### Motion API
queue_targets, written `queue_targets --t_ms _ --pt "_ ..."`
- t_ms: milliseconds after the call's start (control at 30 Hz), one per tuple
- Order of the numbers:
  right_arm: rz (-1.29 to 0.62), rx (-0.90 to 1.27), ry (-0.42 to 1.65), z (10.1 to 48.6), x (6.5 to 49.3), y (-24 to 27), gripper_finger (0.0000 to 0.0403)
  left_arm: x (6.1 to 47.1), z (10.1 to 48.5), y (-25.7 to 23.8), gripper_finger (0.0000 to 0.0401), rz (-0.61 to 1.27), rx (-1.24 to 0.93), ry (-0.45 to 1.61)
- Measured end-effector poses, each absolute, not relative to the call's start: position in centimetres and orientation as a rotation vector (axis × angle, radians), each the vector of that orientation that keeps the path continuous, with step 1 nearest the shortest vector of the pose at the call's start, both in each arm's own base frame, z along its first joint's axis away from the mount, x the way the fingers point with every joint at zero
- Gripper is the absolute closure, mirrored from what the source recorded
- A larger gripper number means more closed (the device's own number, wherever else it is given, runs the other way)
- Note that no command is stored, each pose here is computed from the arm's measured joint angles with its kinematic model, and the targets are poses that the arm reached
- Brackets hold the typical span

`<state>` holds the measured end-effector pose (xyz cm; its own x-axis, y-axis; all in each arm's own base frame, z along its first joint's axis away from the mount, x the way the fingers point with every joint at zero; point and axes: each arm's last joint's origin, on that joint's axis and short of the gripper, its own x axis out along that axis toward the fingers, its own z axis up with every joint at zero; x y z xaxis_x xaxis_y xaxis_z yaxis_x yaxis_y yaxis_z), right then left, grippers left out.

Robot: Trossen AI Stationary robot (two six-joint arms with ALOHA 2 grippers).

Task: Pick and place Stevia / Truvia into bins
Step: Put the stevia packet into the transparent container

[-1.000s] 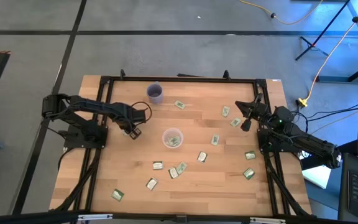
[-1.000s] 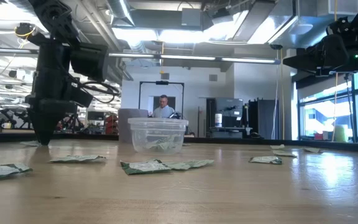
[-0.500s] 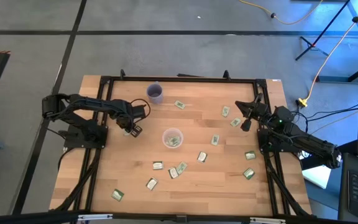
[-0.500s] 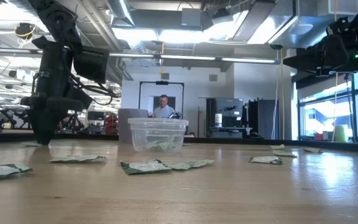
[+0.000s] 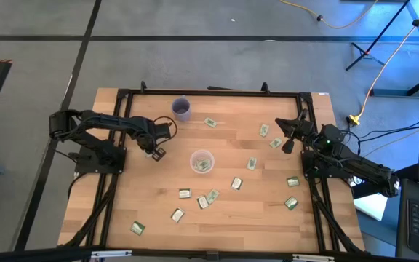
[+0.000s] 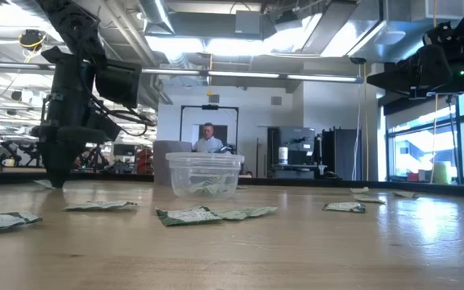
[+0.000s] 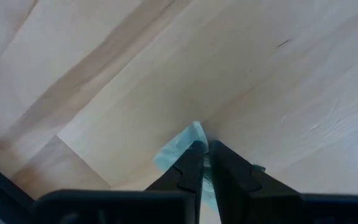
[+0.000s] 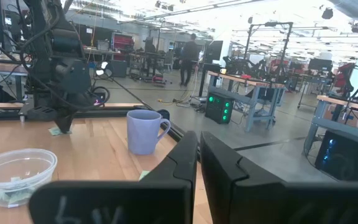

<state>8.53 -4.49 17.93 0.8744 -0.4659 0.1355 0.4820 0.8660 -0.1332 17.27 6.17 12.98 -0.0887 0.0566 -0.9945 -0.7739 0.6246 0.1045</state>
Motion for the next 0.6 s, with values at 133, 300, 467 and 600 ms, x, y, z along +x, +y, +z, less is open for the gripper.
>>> queue_targets --t_ms 133,300,467,600 --pt "-0.497 -0.165 -0.1 17.9 8.5 -4.5 0.0377 17.4 13.1 6.2 0.0397 0.754 -0.602 1.517" --pt "-0.497 -0.166 -0.101 17.9 8.5 -4.5 0.0377 19.0 14.4 6.4 0.0399 0.66 -0.562 1.475" --pt "-0.497 -0.166 -0.101 17.9 8.5 -4.5 0.0377 21.2 16.7 6.5 0.0398 0.553 -0.492 1.39" --pt "-0.497 -0.166 -0.1 17.9 8.5 -4.5 0.0377 23.6 18.9 6.4 0.0399 0.463 -0.412 1.243"
